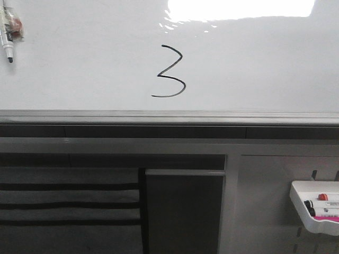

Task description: Write number 3 on whiteboard

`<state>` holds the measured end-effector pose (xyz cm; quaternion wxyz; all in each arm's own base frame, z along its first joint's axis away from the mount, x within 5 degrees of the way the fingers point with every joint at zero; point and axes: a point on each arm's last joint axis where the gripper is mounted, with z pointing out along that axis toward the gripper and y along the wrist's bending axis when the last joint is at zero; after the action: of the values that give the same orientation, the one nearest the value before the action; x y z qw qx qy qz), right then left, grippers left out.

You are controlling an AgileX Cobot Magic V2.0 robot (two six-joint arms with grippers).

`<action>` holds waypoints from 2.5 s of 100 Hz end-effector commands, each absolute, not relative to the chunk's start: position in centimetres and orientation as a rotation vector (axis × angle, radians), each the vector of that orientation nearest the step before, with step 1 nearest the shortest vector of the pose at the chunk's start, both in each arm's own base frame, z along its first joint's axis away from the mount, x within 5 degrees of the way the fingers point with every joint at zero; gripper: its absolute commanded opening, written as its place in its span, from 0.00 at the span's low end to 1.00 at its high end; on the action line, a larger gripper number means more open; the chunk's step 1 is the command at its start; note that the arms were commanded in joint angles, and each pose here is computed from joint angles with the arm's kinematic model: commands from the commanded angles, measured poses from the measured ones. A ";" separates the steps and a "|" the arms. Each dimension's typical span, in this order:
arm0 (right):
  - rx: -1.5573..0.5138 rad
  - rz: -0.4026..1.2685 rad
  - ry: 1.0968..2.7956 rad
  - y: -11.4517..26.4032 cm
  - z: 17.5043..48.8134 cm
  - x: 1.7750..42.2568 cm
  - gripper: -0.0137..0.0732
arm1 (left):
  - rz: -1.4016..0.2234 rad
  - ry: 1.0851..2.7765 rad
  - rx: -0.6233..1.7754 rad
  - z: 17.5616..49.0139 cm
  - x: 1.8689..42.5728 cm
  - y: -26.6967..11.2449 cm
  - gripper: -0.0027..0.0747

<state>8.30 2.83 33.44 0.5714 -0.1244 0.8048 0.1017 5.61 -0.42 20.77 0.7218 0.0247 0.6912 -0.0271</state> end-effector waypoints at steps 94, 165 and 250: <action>0.040 0.119 1.518 0.3 20.0 5.6 0.08 | -0.075 1.440 0.049 21.3 5.4 -0.4 0.01; 0.041 0.118 1.504 0.3 20.1 5.6 0.08 | -0.075 1.440 0.049 21.3 5.4 -0.4 0.01; 0.041 0.118 1.504 0.3 20.1 5.6 0.08 | -0.075 1.440 0.049 21.3 5.4 -0.4 0.01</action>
<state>5.61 0.41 20.28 0.7063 0.0128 0.7055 0.0582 5.61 -0.42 20.76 0.7213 0.0247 0.6917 -0.0271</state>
